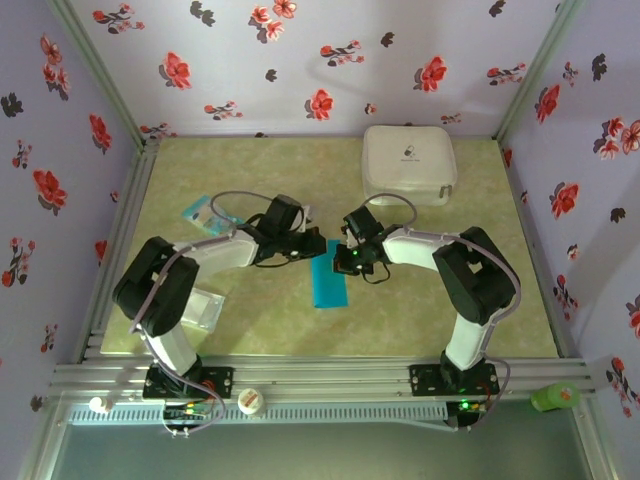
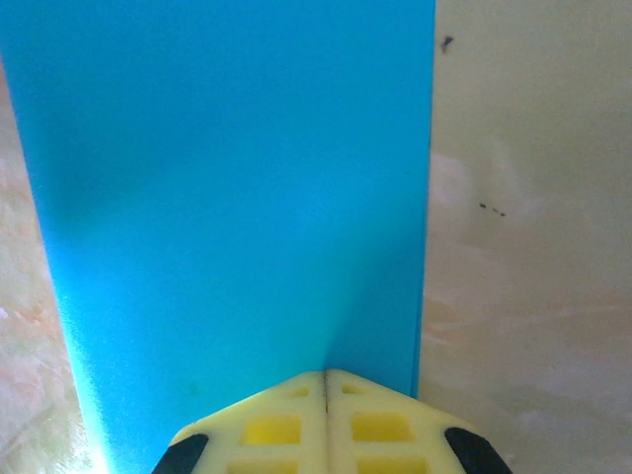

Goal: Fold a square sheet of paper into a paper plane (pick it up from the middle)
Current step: First fold the square sheet of paper in half at the center of the table.

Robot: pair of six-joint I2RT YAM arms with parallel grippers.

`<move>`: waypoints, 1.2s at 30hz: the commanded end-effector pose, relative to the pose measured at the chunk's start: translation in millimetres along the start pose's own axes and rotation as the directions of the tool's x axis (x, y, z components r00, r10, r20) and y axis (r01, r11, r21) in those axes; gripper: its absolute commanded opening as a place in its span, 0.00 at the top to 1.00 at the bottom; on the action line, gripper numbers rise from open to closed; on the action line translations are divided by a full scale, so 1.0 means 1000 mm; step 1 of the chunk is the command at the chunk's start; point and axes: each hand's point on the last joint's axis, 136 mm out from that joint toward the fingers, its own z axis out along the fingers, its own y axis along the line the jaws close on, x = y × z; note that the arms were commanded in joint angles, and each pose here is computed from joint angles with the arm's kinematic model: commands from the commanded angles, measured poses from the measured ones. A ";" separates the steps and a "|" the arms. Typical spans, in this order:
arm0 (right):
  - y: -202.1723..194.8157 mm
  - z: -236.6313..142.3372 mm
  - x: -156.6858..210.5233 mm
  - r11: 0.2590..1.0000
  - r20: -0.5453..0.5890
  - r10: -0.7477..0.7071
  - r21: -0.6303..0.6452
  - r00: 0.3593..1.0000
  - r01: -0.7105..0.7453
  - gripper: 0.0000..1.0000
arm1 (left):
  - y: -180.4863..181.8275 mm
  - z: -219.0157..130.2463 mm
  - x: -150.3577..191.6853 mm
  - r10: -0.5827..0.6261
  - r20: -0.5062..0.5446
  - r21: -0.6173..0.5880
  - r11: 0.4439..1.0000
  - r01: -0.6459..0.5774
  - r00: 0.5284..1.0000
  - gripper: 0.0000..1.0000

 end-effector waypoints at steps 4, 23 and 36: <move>-0.048 0.014 0.029 0.981 -0.102 0.057 0.189 0.993 -0.037 1.00 | 0.020 0.015 0.017 -0.009 -0.042 -0.029 1.000 0.008 0.999 1.00; -0.053 0.014 0.033 0.976 -0.103 0.077 0.210 0.992 -0.054 1.00 | 0.088 0.022 0.053 0.007 -0.134 -0.219 0.975 -0.037 0.991 1.00; -0.053 0.010 0.036 0.976 -0.107 0.070 0.211 0.992 -0.046 1.00 | 0.031 -0.003 0.032 -0.032 -0.105 -0.084 0.996 0.023 0.994 1.00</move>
